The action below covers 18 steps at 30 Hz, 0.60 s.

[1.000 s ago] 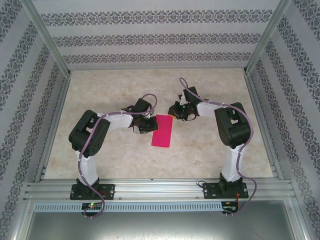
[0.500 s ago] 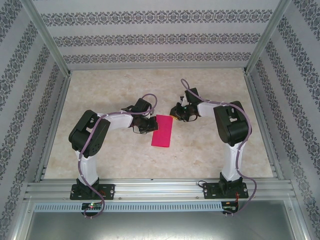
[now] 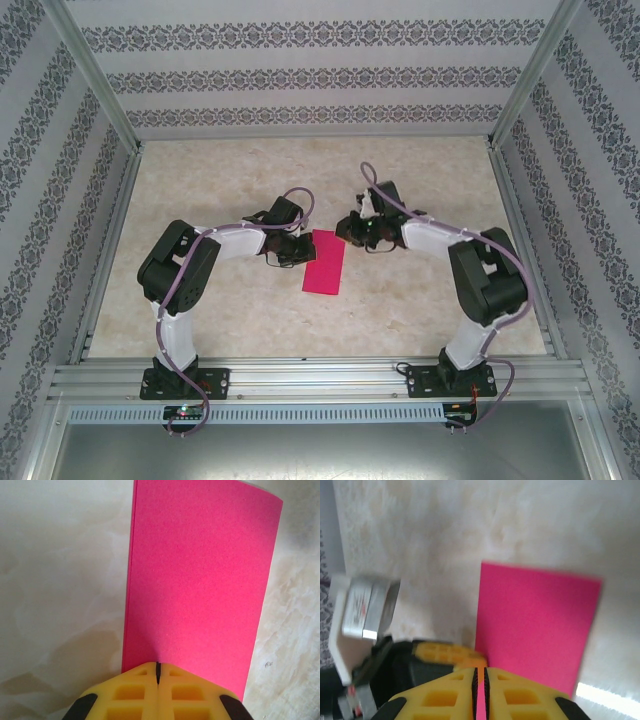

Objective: Fold a paper plane with a square sheet of paper (pick it up from the middle)
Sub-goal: Fold the square sheet of paper in half at the center of the table.

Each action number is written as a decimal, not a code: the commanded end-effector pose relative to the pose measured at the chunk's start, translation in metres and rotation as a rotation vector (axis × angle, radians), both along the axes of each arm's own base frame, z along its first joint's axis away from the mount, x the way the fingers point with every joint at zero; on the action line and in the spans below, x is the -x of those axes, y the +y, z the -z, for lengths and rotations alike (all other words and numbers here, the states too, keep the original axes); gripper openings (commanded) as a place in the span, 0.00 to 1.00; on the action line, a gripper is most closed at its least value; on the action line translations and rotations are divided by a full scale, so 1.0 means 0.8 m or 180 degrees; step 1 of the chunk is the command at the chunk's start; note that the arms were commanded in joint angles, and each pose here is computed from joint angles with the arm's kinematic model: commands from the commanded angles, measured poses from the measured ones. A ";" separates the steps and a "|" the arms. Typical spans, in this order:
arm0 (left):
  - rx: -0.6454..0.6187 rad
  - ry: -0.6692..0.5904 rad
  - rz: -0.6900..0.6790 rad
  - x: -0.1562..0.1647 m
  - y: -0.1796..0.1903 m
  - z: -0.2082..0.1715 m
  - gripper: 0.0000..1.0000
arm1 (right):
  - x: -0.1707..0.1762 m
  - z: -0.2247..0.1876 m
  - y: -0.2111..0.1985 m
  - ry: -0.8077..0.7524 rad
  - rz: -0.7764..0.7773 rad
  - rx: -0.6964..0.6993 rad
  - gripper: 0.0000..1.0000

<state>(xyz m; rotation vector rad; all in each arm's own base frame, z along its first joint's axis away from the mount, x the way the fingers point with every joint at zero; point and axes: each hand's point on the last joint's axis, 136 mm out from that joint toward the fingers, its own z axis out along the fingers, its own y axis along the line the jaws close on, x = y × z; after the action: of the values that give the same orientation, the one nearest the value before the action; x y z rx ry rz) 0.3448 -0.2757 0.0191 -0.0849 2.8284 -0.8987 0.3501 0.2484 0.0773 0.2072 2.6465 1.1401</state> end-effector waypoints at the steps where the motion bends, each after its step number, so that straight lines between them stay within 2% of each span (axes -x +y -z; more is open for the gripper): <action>1: -0.0462 0.0413 0.0012 0.042 0.031 0.053 0.00 | 0.041 0.019 0.004 0.0092 0.0022 0.0036 0.15; 8: -0.0453 0.0411 0.0005 0.042 0.031 0.053 0.00 | 0.104 0.028 0.040 0.0112 -0.0358 -0.0160 0.16; 18: -0.0460 0.0418 0.0004 0.045 0.032 0.056 0.00 | 0.141 0.102 0.008 0.0502 -0.0299 0.0252 0.16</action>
<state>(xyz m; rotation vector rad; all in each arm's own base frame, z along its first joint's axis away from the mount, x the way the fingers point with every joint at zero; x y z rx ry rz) 0.3447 -0.2756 0.0185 -0.0840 2.8257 -0.9001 0.2478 0.2637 0.0168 0.1370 2.8058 1.1415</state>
